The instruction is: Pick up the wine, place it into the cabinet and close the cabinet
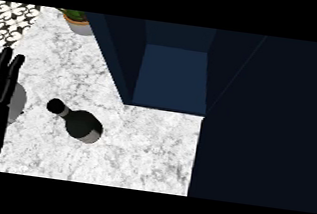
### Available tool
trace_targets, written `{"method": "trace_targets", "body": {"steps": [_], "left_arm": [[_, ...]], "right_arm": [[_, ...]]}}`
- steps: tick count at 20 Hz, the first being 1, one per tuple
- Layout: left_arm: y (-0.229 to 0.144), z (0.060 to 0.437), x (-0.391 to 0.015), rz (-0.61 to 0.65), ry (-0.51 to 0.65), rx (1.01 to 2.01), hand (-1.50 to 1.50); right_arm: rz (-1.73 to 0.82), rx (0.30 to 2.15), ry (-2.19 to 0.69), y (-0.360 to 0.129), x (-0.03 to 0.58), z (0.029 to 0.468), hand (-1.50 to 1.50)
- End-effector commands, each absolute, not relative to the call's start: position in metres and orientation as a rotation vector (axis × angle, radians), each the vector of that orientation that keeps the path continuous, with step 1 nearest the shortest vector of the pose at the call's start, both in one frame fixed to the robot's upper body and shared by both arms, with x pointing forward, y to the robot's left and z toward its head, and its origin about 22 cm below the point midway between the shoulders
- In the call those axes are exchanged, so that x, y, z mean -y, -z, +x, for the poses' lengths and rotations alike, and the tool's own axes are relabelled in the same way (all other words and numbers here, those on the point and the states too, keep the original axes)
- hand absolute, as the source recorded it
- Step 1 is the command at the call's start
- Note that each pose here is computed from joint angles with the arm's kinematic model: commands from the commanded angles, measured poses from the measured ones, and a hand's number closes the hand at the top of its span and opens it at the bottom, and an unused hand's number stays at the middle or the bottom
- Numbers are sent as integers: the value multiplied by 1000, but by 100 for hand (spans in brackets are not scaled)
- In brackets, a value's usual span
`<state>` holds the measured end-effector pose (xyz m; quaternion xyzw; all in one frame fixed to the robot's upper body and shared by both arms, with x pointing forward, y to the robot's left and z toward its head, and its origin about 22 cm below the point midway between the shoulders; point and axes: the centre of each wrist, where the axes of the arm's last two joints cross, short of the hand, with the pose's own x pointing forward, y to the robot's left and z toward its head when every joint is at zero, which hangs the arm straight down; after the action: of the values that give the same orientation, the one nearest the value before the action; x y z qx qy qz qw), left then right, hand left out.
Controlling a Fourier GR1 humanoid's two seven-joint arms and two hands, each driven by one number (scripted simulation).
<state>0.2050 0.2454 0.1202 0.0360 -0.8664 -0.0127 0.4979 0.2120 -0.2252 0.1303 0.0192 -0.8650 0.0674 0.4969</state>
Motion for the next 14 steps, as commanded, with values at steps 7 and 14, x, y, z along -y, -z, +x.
{"method": "trace_targets", "body": {"steps": [7,14], "left_arm": [[-113,215,-237,-275,124,1956,-150],[-156,185,-250,-337,107,1912,-150]], "right_arm": [[201,1962,-99,-121,218,180,-150],[209,1939,-89,-162,195,136,-150]]}}
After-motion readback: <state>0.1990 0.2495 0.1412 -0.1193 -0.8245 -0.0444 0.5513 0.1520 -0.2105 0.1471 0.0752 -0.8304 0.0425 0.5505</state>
